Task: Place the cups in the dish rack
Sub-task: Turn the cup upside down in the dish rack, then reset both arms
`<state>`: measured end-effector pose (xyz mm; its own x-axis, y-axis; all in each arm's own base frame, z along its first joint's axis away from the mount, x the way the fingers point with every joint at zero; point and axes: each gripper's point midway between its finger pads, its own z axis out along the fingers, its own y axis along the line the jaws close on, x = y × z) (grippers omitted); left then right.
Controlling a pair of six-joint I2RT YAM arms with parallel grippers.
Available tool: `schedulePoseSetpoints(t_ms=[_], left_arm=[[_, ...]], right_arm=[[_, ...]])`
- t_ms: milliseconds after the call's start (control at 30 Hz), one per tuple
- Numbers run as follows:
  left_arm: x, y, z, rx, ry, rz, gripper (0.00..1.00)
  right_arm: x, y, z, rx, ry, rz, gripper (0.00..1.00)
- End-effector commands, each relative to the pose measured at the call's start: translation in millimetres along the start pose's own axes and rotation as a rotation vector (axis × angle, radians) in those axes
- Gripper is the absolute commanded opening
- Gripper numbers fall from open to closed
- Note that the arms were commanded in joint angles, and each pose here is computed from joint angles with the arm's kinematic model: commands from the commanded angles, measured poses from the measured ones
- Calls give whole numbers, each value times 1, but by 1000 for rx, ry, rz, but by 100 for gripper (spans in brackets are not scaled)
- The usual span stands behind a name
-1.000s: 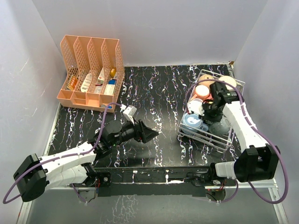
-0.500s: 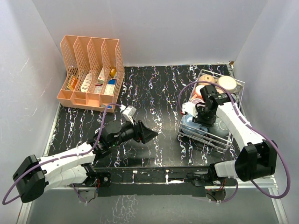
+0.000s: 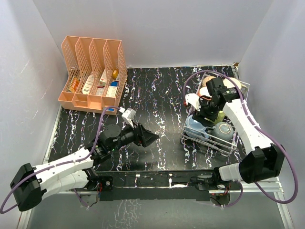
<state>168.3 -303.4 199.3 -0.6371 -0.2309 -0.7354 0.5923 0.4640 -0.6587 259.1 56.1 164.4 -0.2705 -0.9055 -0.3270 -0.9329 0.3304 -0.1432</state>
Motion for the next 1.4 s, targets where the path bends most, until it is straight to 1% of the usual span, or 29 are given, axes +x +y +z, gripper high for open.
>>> schedulePoseSetpoints(t_ms=[0, 67, 167, 300, 333, 400, 433, 500, 567, 667, 733, 833, 867, 967, 1067, 1167, 1267, 1367], left_arm=[[-10, -4, -8, -1, -33, 35, 69], [-14, -6, -10, 2, -45, 54, 70], [-25, -11, -12, 0, -66, 92, 76], [-54, -14, -13, -50, -92, 163, 89], [-64, -13, -13, -70, -98, 174, 92], [-93, -9, -15, -101, -120, 180, 97], [-104, -7, -15, -97, -107, 168, 97], [-137, 1, -20, -97, -125, 129, 97], [-168, 12, -26, -114, -147, 77, 97], [-208, 20, -34, -157, -169, 39, 97], [-242, 7, -44, -172, -208, 72, 97], [-277, -11, -55, -197, -249, 121, 97], [-288, -21, -59, -195, -260, 135, 97], [-312, -49, -67, -164, -290, 159, 97], [-330, -75, -78, -120, -341, 162, 97], [-340, -95, -87, -83, -374, 171, 97], [-341, -102, -94, -78, -380, 187, 97], [-337, -105, -98, -75, -374, 190, 97]], right_arm=[[-34, -1, -30, 42, -153, 24, 65], [-46, 0, -37, 47, -217, 39, 66], [-74, 4, -50, 33, -361, 55, 70], [-110, 13, -64, -61, -542, 36, 73], [-121, 13, -71, -69, -600, 26, 75], [-145, 5, -90, -32, -725, 18, 83], [-156, 0, -101, -11, -787, 40, 89], [-175, -9, -121, 43, -899, 32, 100], [-190, -20, -137, 68, -970, 52, 99], [-207, -41, -165, 111, -1011, 108, 99], [-215, -59, -193, 194, -1046, 182, 99], [-220, -80, -249, 366, -1132, 274, 99], [-218, -83, -261, 393, -1126, 303, 99], [-222, -75, -299, 429, -1165, 272, 99], [-224, -64, -323, 440, -1189, 221, 99], [-225, -61, -332, 447, -1206, 230, 99], [-224, -60, -340, 443, -1231, 285, 99], [-221, -60, -348, 443, -1259, 385, 99]])
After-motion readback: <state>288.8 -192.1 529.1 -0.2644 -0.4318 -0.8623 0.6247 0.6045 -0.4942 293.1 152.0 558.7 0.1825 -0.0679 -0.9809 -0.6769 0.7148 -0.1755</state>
